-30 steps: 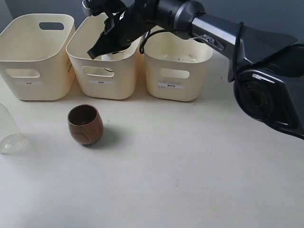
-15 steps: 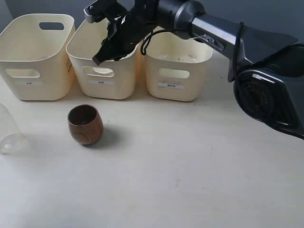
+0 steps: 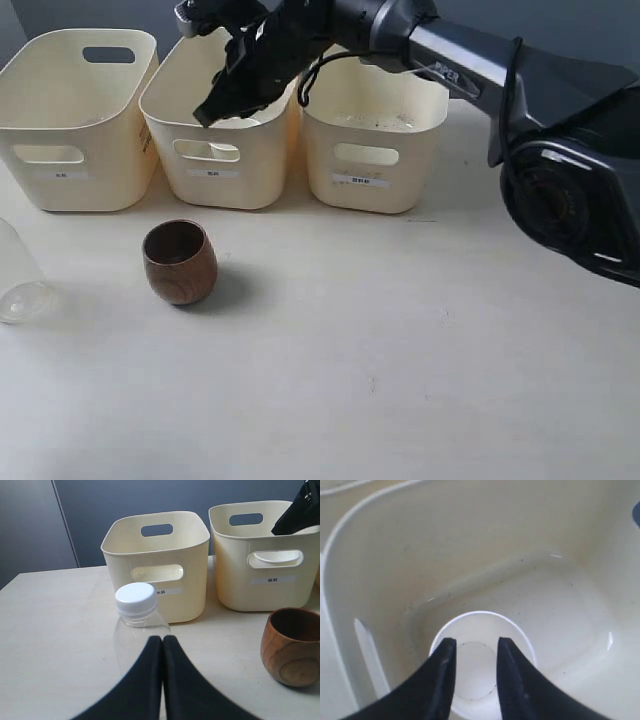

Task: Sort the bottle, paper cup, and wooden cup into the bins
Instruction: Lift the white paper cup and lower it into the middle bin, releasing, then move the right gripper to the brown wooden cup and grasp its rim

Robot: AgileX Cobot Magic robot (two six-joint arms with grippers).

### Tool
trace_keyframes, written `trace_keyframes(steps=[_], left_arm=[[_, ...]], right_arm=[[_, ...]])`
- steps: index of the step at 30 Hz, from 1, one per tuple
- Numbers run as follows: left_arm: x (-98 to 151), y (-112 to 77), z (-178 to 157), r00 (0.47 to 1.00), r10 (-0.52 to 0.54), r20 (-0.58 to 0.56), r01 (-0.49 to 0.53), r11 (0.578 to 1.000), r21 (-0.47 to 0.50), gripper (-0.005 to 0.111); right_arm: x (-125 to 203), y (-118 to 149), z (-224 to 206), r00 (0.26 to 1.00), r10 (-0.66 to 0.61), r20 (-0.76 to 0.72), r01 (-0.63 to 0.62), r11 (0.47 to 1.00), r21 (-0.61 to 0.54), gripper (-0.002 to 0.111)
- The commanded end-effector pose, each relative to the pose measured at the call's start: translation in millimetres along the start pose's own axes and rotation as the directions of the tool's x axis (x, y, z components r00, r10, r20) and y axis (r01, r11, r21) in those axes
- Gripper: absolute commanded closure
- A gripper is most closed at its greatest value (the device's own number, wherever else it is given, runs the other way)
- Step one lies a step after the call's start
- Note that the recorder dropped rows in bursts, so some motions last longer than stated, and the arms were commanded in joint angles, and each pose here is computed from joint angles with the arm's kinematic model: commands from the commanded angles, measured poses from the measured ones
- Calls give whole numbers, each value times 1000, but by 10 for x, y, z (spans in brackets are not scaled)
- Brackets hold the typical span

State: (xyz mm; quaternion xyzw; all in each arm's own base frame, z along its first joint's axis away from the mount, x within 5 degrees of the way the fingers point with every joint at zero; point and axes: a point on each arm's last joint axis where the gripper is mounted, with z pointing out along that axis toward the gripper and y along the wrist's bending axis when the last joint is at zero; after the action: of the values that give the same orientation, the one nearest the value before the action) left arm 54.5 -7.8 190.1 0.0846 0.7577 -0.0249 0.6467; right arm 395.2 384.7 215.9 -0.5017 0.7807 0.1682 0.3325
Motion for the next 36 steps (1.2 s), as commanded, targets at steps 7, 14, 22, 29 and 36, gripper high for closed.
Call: trace_keyframes(steps=[7, 14, 22, 29, 36], left_arm=[[-15, -1, 1, 1000, -5, 12, 5, 1000, 3, 107], [-15, -1, 1, 1000, -5, 12, 5, 1000, 3, 107], [-15, -1, 1, 1000, -5, 12, 5, 1000, 3, 107], [-15, -1, 1, 1000, -5, 12, 5, 1000, 3, 107], [-15, -1, 1, 1000, -5, 12, 5, 1000, 3, 107]], right_arm=[[-487, 394, -1004, 972, -231, 27, 233, 969, -78, 79], [-454, 994, -1049, 909, -412, -66, 379, 882, -281, 79], [-330, 1420, -682, 864, -492, -108, 427, 829, -360, 62], [-115, 1579, -277, 828, -528, -187, 428, 811, -398, 64], [10, 1560, -91, 835, -483, -264, 369, 847, -382, 64]])
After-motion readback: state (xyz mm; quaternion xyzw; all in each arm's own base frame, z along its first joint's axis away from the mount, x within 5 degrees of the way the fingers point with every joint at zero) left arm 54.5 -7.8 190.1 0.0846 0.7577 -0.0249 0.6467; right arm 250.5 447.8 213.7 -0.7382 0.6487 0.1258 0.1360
